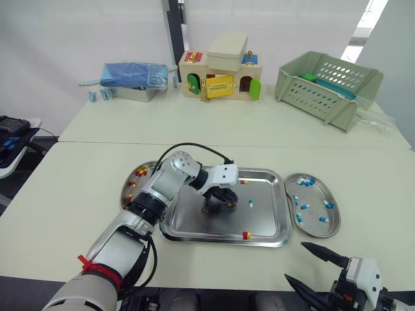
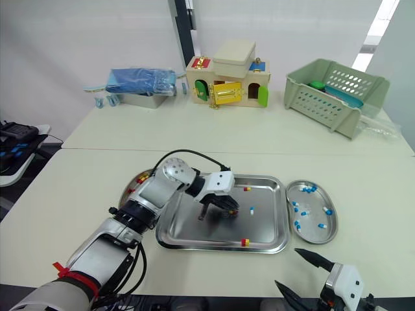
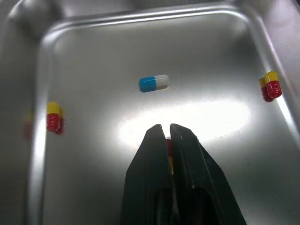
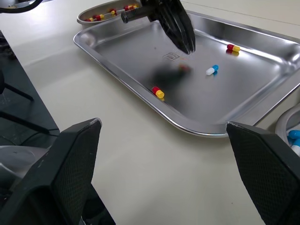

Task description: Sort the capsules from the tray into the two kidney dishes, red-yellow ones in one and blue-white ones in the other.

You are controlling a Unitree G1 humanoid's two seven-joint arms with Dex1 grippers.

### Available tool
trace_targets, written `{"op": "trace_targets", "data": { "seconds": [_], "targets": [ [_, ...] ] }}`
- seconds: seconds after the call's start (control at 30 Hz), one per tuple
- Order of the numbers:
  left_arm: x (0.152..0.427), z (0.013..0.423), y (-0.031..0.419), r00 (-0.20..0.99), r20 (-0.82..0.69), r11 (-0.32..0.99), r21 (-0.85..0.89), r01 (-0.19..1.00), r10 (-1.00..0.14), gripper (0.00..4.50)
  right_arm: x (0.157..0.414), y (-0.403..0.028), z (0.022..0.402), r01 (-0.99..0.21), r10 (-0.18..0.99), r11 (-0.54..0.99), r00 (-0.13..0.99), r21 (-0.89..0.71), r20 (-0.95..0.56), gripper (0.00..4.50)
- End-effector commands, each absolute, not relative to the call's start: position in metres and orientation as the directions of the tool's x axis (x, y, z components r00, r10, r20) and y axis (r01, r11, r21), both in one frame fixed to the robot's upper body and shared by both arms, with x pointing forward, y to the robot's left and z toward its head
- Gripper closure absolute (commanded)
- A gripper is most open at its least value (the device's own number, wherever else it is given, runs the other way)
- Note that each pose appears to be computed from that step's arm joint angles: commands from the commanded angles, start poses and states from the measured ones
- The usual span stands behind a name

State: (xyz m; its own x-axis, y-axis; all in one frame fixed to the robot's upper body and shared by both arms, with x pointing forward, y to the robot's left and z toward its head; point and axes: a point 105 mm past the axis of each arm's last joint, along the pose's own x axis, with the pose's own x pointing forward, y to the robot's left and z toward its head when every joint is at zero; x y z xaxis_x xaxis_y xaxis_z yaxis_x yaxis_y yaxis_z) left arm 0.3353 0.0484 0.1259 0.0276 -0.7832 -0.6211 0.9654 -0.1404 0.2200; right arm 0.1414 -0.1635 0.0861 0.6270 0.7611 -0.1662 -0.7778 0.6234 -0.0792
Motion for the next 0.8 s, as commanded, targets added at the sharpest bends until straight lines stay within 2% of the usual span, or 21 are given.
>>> {"op": "trace_targets", "data": {
  "seconds": [0.03,0.27,0.43,0.67,0.8],
  "targets": [
    [0.334,0.149,0.066,0.094,-0.571,-0.054,0.236,0.97,-0.815,4.47,0.141,-0.156,0.098,-0.808,0.796,0.58,0.59,-0.105,-0.138,0.0],
    [0.331,0.161,0.123,0.277,-0.57,0.174,0.23,0.958,-0.773,4.47,0.149,-0.154,0.1,-0.843,0.832,0.525,0.537,-0.119,-0.14,0.0],
    [0.329,0.164,0.19,0.467,-0.591,0.413,0.235,0.88,-0.658,4.47,0.153,-0.148,0.103,-0.868,0.859,0.484,0.496,-0.112,-0.129,0.0],
    [0.326,0.164,0.235,0.582,-0.598,0.561,0.251,0.789,-0.552,4.47,0.158,-0.145,0.103,-0.888,0.879,0.448,0.459,-0.107,-0.131,0.0],
    [0.326,0.16,0.244,0.6,-0.603,0.59,0.249,0.768,-0.526,4.47,0.162,-0.145,0.102,-0.893,0.884,0.438,0.449,-0.106,-0.133,0.0]
  ]
}}
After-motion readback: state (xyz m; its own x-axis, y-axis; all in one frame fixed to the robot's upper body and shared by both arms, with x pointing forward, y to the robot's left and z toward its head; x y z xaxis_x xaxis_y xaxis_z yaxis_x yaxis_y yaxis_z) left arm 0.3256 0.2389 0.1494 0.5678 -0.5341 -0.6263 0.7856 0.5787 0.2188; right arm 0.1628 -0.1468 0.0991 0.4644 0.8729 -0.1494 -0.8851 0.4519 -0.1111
